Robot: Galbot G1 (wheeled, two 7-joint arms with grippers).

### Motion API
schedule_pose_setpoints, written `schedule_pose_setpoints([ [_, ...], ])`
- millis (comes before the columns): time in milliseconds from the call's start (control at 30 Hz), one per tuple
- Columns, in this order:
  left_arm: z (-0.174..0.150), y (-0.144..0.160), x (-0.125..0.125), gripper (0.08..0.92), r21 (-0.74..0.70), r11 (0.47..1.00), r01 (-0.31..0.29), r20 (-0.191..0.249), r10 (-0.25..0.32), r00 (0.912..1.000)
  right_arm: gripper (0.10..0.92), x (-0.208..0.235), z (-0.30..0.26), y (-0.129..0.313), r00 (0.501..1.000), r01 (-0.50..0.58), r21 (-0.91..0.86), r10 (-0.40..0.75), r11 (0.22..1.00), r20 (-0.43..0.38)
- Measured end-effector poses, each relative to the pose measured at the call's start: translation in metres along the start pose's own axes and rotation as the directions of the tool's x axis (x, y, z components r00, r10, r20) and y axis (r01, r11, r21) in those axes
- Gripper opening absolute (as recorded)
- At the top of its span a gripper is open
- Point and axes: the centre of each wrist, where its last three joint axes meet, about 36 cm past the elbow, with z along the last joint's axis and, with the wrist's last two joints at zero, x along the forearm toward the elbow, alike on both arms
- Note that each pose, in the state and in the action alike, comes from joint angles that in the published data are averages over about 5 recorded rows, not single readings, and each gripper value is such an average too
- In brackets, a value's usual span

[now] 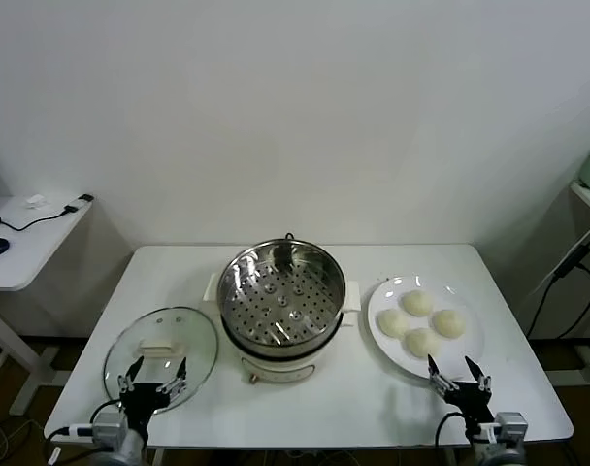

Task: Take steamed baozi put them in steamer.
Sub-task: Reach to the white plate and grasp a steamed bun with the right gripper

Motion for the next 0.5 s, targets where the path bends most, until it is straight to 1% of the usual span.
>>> schedule_pose_setpoints([
  [133, -0.001, 0.001, 0.000, 0.823, 0.002, 1.000, -0.001, 0.000, 0.001, 1.0000, 0.823, -0.015, -0.019, -0.003, 1.000, -0.006, 0.033, 0.005, 0.999, 0.022],
  [300, 0.000, 0.003, -0.001, 0.823, 0.003, 1.000, -0.006, -0.001, 0.006, 1.0000, 0.823, -0.056, -0.065, -0.011, 0.998, -0.005, 0.110, -0.002, 0.994, 0.057],
  [400, -0.001, 0.005, -0.001, 0.823, 0.003, 1.000, -0.009, 0.002, 0.009, 1.0000, 0.823, -0.086, -0.098, -0.017, 0.997, 0.022, 0.180, -0.035, 0.983, 0.068],
  [500, -0.001, 0.006, -0.001, 0.823, 0.002, 1.000, -0.013, 0.005, 0.013, 0.9999, 0.823, -0.115, -0.132, -0.022, 0.992, 0.089, 0.284, -0.109, 0.955, 0.057],
])
